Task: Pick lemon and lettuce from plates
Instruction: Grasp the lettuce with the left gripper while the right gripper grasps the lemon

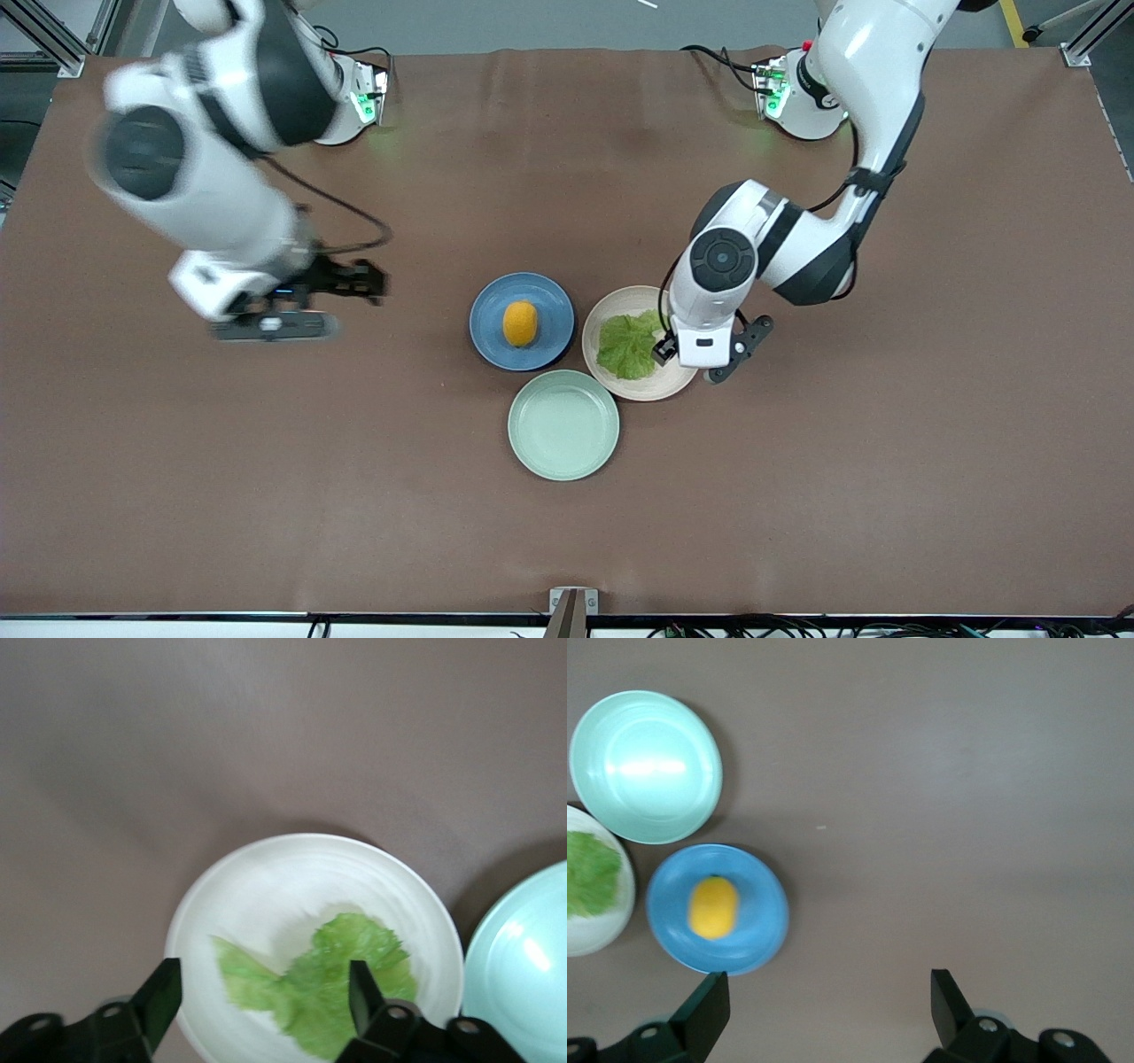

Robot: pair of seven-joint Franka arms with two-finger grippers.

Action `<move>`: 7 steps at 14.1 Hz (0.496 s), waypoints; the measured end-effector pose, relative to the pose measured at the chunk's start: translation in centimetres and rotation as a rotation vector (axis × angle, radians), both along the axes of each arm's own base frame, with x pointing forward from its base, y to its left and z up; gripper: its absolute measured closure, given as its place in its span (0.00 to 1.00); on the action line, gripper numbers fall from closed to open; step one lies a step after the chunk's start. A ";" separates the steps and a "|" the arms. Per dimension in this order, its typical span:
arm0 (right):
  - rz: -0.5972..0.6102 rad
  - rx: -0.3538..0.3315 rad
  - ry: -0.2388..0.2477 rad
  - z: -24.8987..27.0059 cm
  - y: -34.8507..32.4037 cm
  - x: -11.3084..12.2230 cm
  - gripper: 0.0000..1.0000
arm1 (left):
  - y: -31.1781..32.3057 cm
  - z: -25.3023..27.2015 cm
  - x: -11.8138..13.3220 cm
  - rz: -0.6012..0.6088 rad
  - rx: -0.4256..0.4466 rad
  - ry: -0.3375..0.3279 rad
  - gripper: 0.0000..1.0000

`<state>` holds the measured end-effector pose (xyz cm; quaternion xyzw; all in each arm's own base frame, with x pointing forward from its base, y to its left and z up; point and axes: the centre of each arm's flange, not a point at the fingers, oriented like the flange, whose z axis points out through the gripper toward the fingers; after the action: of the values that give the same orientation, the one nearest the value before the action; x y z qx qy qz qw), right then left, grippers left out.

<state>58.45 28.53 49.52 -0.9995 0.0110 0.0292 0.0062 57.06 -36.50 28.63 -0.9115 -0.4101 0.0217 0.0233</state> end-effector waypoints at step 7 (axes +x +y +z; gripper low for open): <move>-0.081 0.059 -0.032 -18.7 12.4 -4.3 0.00 | -4.0 -7.6 -2.4 0.130 -0.006 0.037 0.28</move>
<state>54.12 40.95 30.82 -0.9980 0.0506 0.0132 0.0368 54.65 -40.51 21.04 -0.8823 -0.4680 0.0411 0.0266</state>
